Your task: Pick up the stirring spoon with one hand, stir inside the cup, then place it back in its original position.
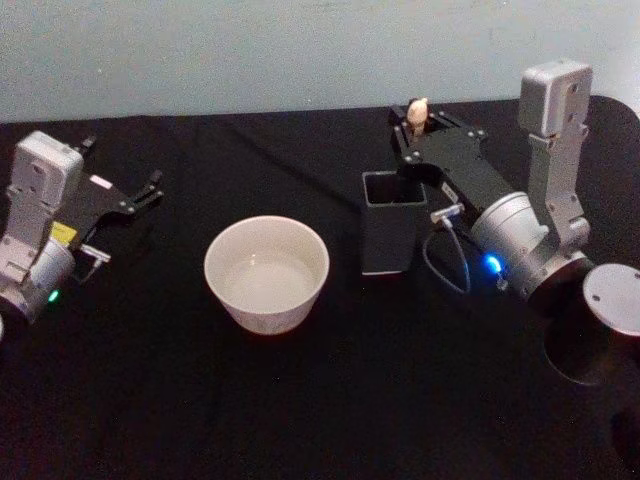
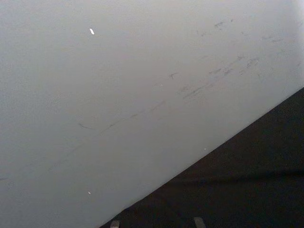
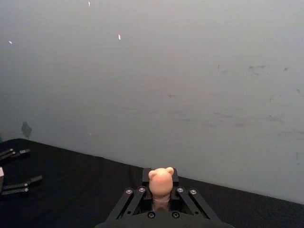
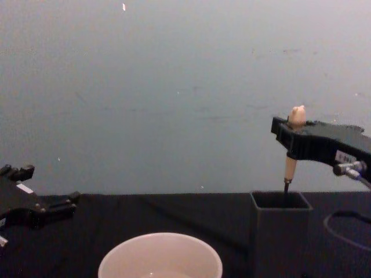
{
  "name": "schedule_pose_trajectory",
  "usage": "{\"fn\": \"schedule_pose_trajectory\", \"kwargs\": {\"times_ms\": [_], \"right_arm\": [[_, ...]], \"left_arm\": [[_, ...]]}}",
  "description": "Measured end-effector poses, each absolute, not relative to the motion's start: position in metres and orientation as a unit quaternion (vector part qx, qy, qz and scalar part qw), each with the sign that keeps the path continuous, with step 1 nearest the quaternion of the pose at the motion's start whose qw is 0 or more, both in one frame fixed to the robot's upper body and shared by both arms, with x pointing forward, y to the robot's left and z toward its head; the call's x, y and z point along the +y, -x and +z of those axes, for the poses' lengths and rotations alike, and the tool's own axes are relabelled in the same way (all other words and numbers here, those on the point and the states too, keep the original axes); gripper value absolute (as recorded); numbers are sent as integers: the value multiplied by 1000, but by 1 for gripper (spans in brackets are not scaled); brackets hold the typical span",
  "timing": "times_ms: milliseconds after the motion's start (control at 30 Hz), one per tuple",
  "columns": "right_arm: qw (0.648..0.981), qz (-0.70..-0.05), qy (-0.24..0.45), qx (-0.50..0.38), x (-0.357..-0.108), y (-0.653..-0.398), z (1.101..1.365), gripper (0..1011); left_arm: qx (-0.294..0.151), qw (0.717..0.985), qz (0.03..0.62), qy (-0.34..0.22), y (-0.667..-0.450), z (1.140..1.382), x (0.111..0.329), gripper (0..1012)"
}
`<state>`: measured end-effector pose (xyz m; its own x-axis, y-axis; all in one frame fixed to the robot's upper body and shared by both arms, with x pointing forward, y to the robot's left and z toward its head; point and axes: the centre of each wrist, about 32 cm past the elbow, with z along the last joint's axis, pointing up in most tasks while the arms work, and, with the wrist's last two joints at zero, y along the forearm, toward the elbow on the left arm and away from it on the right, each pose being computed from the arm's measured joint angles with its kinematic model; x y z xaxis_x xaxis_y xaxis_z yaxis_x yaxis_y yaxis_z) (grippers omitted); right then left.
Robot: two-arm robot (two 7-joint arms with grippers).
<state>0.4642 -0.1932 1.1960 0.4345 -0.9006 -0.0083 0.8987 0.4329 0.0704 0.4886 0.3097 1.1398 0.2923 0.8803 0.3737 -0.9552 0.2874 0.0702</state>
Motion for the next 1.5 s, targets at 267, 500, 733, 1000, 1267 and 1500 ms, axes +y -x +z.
{"fn": "schedule_pose_trajectory", "kwargs": {"times_ms": [267,500,733,1000,1267,1500], "right_arm": [[844,-536,-16,-19,-188,-464,1187,195],[843,-538,3,-23,-186,-465,1181,195],[843,-537,2,-23,-186,-465,1182,195],[843,-537,0,-23,-186,-465,1182,267],[843,-537,-2,-22,-187,-465,1183,500],[843,-537,-2,-22,-187,-465,1183,741]], "left_arm": [[-132,791,580,-142,-489,1140,310,1001],[-132,791,580,-141,-489,1140,310,1001],[-132,791,580,-141,-489,1140,310,1001],[-132,791,580,-141,-489,1140,310,1001],[-132,791,580,-141,-489,1140,310,1001],[-132,791,580,-141,-489,1140,310,1001]]}}
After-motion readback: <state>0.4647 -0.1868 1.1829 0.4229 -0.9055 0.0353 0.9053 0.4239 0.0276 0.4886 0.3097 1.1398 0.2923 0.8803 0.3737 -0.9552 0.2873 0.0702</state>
